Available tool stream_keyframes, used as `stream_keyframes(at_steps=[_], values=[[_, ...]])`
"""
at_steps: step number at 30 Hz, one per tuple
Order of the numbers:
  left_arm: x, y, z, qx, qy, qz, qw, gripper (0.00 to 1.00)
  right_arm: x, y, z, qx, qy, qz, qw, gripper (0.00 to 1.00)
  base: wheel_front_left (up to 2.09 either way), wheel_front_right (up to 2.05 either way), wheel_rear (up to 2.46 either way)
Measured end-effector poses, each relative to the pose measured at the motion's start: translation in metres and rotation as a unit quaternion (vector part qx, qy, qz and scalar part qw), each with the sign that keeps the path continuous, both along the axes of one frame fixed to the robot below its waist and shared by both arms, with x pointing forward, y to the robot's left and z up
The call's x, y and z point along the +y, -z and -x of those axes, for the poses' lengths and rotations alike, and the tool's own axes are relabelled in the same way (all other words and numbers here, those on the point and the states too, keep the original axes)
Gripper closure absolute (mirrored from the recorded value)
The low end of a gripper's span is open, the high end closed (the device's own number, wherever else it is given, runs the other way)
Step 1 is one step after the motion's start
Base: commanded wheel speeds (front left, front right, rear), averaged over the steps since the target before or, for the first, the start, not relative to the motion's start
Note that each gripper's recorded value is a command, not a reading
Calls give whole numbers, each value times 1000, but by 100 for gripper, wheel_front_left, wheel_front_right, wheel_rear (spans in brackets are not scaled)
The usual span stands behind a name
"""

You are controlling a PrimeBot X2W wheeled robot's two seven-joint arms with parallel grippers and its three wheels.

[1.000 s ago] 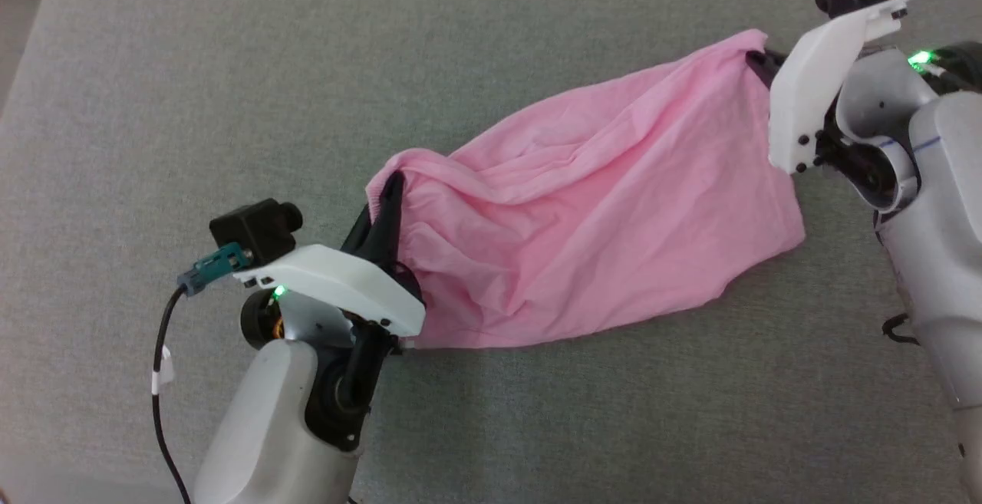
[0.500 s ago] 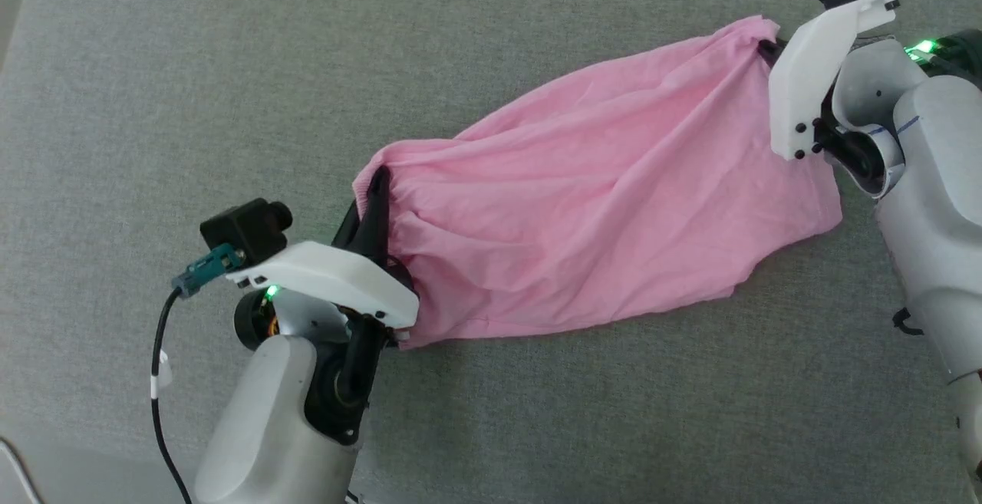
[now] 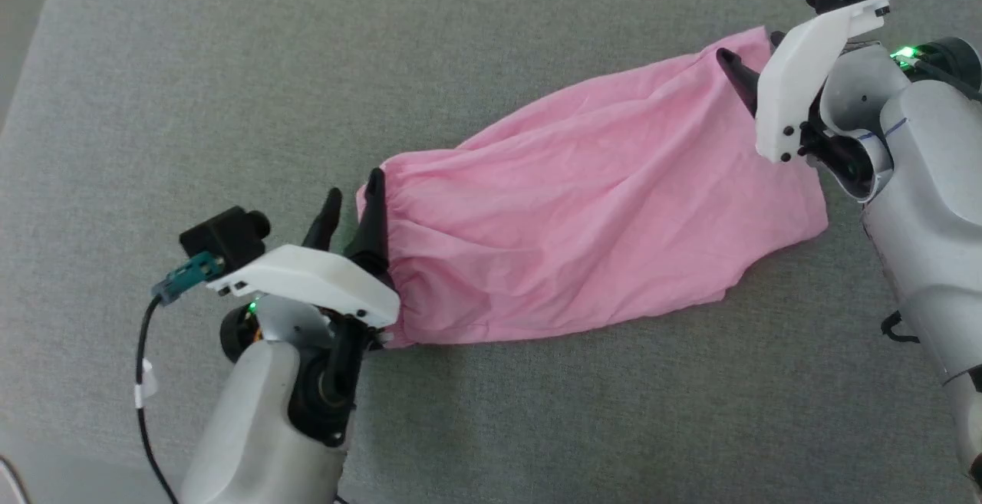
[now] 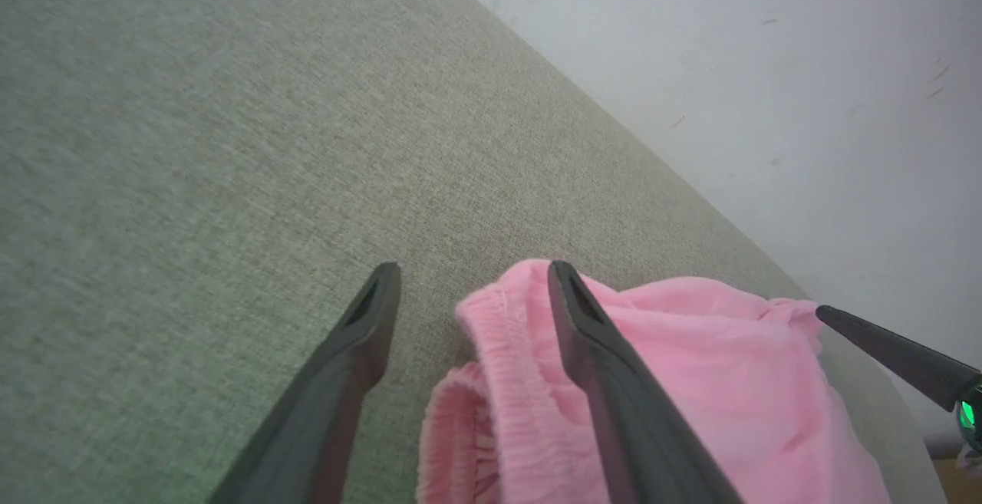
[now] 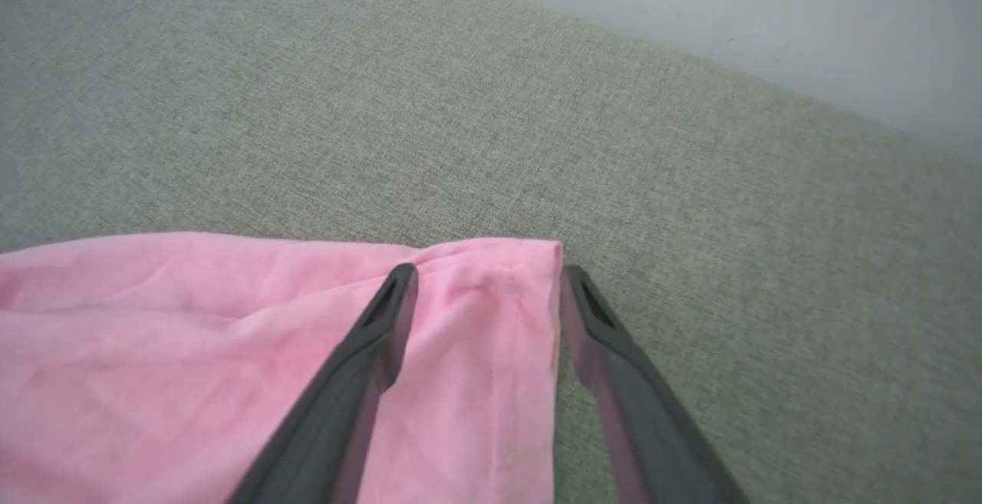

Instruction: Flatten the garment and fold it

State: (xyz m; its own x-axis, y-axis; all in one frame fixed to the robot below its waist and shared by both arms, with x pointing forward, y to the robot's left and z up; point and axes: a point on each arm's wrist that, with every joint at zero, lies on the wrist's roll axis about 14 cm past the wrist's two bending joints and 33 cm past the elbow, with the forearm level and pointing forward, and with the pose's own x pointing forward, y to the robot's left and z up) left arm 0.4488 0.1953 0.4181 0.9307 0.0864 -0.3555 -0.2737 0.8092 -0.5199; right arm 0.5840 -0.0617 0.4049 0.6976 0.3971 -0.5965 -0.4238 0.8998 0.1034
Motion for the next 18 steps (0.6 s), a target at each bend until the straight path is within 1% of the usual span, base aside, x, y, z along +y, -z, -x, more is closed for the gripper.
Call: stream_keyframes(at_steps=[4, 6, 7, 10, 14, 17, 18], values=[[14, -19, 5, -19, -18, -15, 1000, 0, -7, -22, -1, -27, 10, -9, 1000, 0, 0, 0, 0], [24, -34, 9, -39, -27, -46, 998, 0, -13, -35, -1, -43, 18, -10, 999, 0, 0, 0, 0], [31, -42, 11, -47, -30, -75, 996, 0, -16, -40, 1, -52, 23, -12, 998, 0, 0, 0, 0], [47, -73, 20, -94, -35, -167, 981, 0, -25, -50, 11, -69, 28, -5, 997, 0, 0, 0, 0], [40, -113, 34, -180, -22, -236, 955, 0, -36, -37, 40, -46, 14, 45, 998, 0, 0, 0, 0], [30, -125, 45, -210, 3, -287, 934, 0, -37, -28, 60, -22, 0, 75, 997, 0, 0, 0, 0], [27, -126, 47, -214, 7, -295, 931, 0, -37, -25, 65, -12, -5, 85, 996, 0, 0, 0, 0]])
